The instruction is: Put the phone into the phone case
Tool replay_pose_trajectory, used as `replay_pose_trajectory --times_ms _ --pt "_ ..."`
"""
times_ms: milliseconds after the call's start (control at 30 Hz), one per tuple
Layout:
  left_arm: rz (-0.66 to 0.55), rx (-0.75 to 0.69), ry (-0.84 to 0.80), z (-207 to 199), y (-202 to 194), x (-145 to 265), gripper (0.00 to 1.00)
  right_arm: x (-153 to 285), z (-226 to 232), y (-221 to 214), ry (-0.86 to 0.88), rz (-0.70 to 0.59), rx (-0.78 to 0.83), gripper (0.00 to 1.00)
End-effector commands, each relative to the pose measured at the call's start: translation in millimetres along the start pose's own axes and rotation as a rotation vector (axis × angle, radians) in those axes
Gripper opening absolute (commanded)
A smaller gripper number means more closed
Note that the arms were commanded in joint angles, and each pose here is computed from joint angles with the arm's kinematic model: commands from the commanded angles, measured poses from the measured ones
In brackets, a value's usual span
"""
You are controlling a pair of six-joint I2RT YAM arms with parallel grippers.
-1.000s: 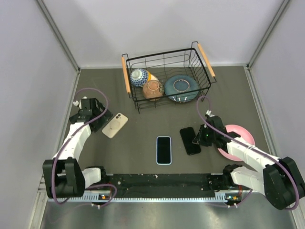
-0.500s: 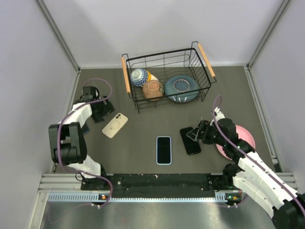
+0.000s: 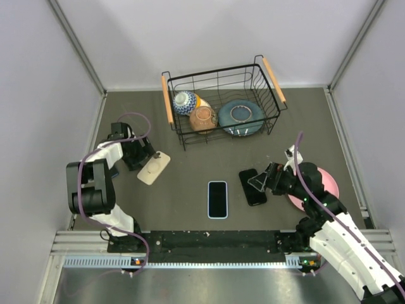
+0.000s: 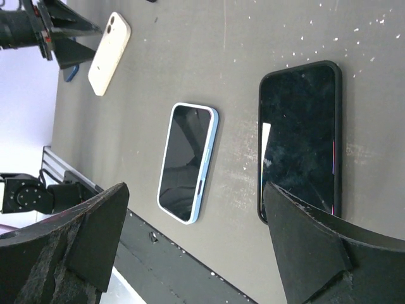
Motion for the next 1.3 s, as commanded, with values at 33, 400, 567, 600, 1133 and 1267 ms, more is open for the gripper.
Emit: replay_pose_trajectory --times_ms 33,400,567,600,1133,1267 --pt "0.045 0.006 -0.052 3 -29 16 0.90 9 7 5 0.025 -0.031 0.010 0.87" --pt "-0.028 -0.149 0.024 -5 -78 46 0.93 12 -1 -9 0.045 -0.010 0.025 0.87" --pt "-0.037 -0.236 0.143 -21 -74 42 0.95 13 -1 -10 0.049 -0.002 0.029 0.87" --pt "-0.040 -0.255 0.188 -22 -74 38 0.95 12 -2 -11 0.047 0.003 0.028 0.87" --pt "0.016 -0.402 0.297 -45 -73 11 0.97 13 -1 -7 0.033 -0.015 0.046 0.88" --pt "0.036 -0.400 0.311 -42 -75 3 0.91 12 -2 -8 0.029 -0.007 0.047 0.88"
Point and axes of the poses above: each gripper's point midway between its finger pads, its own x axis back along the fingers, its own z axis along the line the jaws close on, y = z × x, the point moved 10 cm from there along x, back along the fingers, and after that the axes turned 2 degrees about x, right-handed, at the moved point
